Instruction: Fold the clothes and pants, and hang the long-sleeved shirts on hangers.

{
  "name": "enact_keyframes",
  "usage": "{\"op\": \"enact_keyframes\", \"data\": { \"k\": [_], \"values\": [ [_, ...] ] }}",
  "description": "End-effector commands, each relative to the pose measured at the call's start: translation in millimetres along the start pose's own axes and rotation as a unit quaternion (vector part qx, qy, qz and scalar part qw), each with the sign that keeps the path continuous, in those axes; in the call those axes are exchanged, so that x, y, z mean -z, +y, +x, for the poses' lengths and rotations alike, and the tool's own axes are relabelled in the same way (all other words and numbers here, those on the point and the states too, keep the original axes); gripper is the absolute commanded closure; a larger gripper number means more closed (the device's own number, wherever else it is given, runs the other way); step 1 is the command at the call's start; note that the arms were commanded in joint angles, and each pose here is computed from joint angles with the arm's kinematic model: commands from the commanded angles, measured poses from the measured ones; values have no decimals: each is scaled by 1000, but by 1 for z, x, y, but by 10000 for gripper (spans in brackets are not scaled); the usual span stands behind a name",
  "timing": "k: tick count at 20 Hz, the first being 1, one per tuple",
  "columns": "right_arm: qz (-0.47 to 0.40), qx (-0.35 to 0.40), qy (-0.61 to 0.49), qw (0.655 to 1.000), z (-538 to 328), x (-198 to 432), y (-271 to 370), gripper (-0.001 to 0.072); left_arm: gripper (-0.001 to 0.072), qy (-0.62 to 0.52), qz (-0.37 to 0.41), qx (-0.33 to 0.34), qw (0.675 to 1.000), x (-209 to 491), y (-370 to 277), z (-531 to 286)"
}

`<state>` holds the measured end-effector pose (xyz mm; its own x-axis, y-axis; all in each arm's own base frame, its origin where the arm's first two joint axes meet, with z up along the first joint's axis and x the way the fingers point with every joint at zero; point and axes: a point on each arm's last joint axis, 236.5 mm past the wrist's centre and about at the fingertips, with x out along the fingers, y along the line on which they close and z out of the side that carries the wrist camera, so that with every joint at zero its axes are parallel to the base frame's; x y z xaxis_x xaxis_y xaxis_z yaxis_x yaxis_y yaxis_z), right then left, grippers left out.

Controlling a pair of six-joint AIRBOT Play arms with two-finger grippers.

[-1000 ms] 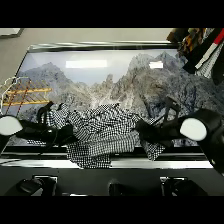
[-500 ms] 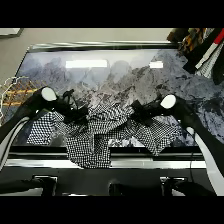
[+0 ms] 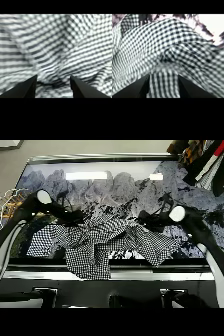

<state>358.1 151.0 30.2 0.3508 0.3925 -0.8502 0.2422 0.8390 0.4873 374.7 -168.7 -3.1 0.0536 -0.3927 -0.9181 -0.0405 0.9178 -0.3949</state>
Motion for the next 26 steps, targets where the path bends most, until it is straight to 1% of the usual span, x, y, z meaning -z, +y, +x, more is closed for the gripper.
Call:
{"op": "enact_keyframes", "data": {
  "k": [1,3,5,8,10,14,17,18,20,21,26],
  "values": [
    [-155,31,6,987,-47,21,-12,282,239,-70,58,-78,993,2,20,-49],
    [-221,37,34,974,-44,40,-14,281,239,-95,84,-82,989,23,10,-56],
    [-298,44,49,952,-30,62,-6,279,239,-114,71,-68,989,47,3,-53],
    [-350,46,19,935,-4,74,10,271,239,-121,67,-50,989,81,-7,-39],
    [-367,52,13,929,16,72,11,271,239,-111,94,-45,988,100,-19,-28],
    [-362,67,34,929,53,70,1,274,239,-109,163,-62,979,115,-37,-18],
    [-358,70,37,931,74,68,-3,284,239,-112,174,-65,976,117,-43,-14],
    [-354,67,36,932,78,67,-2,307,239,-109,173,-65,977,119,-45,-11],
    [-349,68,45,934,77,72,-3,629,239,-98,176,-69,977,123,-46,-3],
    [-341,72,50,936,73,74,-6,680,239,-92,182,-70,976,125,-49,4],
    [-224,103,99,964,41,97,-15,680,239,-79,232,-57,968,141,-78,37]
  ]
}}
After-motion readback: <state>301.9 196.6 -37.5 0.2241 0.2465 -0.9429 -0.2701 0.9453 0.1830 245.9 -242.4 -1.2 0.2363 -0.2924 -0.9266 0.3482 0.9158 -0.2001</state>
